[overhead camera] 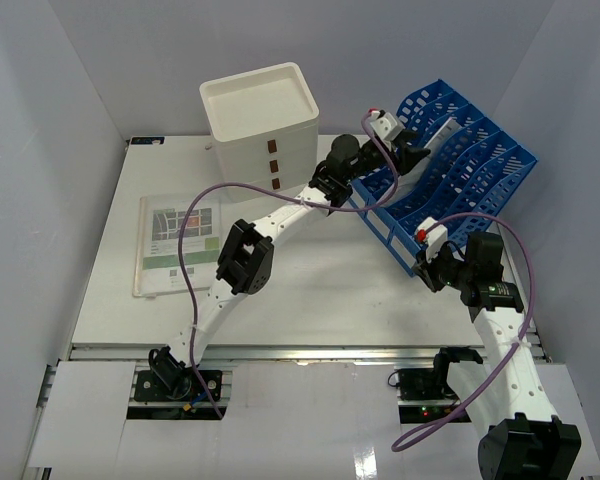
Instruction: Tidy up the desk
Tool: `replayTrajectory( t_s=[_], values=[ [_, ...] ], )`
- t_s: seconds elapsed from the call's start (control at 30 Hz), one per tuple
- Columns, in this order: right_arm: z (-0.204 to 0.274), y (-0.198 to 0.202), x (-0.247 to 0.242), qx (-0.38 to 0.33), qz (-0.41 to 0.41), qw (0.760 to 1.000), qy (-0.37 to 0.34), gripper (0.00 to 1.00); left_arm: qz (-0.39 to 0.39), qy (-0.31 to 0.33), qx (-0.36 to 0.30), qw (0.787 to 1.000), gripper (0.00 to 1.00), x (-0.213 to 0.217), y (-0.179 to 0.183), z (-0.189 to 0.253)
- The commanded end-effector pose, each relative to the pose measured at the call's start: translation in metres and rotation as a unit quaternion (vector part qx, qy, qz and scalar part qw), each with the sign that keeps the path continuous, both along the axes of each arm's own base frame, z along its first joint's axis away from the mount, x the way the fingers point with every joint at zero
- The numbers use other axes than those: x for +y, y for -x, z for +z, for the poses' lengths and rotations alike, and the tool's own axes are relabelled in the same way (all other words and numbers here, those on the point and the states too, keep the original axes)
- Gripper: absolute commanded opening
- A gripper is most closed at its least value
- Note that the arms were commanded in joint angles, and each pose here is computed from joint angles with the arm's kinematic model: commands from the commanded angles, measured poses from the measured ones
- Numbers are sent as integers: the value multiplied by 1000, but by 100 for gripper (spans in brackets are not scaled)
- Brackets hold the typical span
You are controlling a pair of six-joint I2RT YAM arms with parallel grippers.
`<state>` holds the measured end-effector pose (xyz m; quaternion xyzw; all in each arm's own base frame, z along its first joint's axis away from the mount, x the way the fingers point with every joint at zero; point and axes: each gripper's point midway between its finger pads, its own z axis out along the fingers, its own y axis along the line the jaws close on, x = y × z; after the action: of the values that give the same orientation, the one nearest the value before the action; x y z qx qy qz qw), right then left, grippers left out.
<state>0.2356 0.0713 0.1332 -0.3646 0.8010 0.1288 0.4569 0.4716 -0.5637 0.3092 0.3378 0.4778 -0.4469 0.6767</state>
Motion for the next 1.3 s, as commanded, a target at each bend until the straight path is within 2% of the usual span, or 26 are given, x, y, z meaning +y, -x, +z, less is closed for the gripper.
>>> replayTrajectory(
  t_s=[0.0, 0.17, 0.27, 0.3, 0.33, 0.37, 0.47, 0.5, 0.6, 0.67, 0.7, 0.77, 0.83, 0.93, 1.03, 1.07, 1.2, 1.27],
  values=[
    [8, -3, 3, -22, 10, 1000, -6, 21, 9, 25, -17, 1000, 75, 8, 9, 29],
    [16, -1, 12, -22, 32, 999, -24, 45, 21, 46, -45, 998, 81, 28, 24, 79],
    [28, 1, 24, 6, 51, 997, -55, 53, 43, 72, -68, 994, 87, 57, 42, 118],
    [47, -2, 27, 4, 53, 997, -63, 54, 53, 81, -75, 993, 89, 67, 47, 129],
    [55, -4, 30, 3, 56, 996, -64, 61, 70, 79, -66, 992, 91, 76, 46, 118],
    [74, -15, 28, -9, 50, 997, -61, 67, 81, 100, -86, 988, 93, 100, 60, 152],
    [108, -24, 40, -9, 50, 996, -77, 90, 110, 117, -93, 983, 95, 145, 81, 176],
    [120, -24, 47, -6, 58, 994, -91, 90, 119, 122, -93, 981, 95, 163, 91, 182],
    [149, -25, 74, 8, 94, 985, -143, 90, 164, 103, -55, 980, 97, 211, 105, 149],
    [179, -29, 90, -2, 99, 984, -152, 90, 186, 124, -53, 973, 98, 252, 133, 160],
    [176, -33, 94, 5, 94, 985, -146, 90, 196, 109, -32, 974, 98, 257, 131, 136],
    [202, -59, 94, 3, 62, 985, -160, 92, 207, 133, -3, 969, 98, 299, 166, 133],
    [210, -80, 89, 8, 28, 985, -171, 94, 227, 130, 32, 965, 98, 323, 182, 108],
    [228, -110, 84, 8, -40, 978, -204, 99, 246, 121, 87, 958, 98, 355, 208, 64],
    [244, -142, 70, -9, -147, 965, -215, 100, 270, 103, 141, 947, 98, 379, 224, 16],
    [248, -152, 60, -18, -187, 958, -215, 100, 265, 122, 135, 947, 98, 385, 231, 26],
    [276, -179, 20, -95, -335, 915, -202, 98, 271, 136, 176, 936, 98, 406, 252, 1],
    [280, -184, 10, -104, -370, 900, -208, 99, 269, 131, 190, 935, 98, 406, 254, -10]
  ],
)
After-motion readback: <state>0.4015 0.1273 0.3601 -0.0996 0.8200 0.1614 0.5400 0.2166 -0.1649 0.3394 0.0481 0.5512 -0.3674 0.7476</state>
